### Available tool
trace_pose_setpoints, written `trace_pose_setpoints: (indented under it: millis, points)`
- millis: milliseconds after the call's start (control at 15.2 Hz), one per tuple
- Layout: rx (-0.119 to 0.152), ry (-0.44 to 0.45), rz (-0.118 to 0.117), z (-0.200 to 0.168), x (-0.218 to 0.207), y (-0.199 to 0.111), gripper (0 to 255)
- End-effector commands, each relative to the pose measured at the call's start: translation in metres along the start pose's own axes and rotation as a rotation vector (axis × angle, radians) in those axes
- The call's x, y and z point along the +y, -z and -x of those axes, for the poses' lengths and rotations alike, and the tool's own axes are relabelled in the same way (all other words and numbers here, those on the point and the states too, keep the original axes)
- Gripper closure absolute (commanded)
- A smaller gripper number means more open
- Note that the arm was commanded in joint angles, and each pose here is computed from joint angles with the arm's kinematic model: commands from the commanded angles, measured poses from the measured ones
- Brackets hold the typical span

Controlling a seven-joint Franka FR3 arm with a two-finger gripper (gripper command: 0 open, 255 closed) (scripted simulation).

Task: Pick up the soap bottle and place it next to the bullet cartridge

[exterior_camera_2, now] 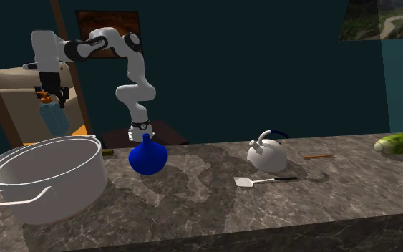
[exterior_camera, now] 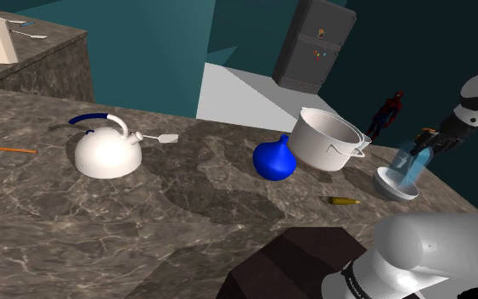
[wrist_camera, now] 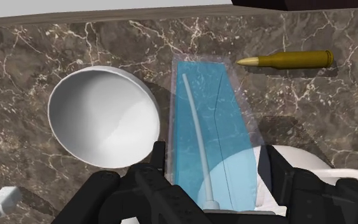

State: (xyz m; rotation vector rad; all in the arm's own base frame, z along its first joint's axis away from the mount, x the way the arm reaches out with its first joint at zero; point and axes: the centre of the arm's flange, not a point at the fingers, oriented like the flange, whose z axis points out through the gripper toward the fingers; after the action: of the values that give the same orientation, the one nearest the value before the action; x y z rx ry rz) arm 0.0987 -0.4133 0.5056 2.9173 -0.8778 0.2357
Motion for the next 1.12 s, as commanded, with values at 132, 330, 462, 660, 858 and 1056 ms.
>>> trace_pose_setpoints:
  millis: [132,330,462,660,858,1056]
  points:
    - [0.001,0.000,0.000,0.004,-0.001,-0.020,255]
    - [0.001,0.000,0.000,0.007,-0.002,-0.036,255]
    - [0.001,0.000,0.000,0.008,-0.002,-0.046,255]
    - [0.001,0.000,0.000,0.011,-0.003,-0.062,255]
    - [0.001,0.000,0.000,0.014,-0.003,-0.078,255]
    - [0.001,0.000,0.000,0.017,-0.004,-0.093,255]
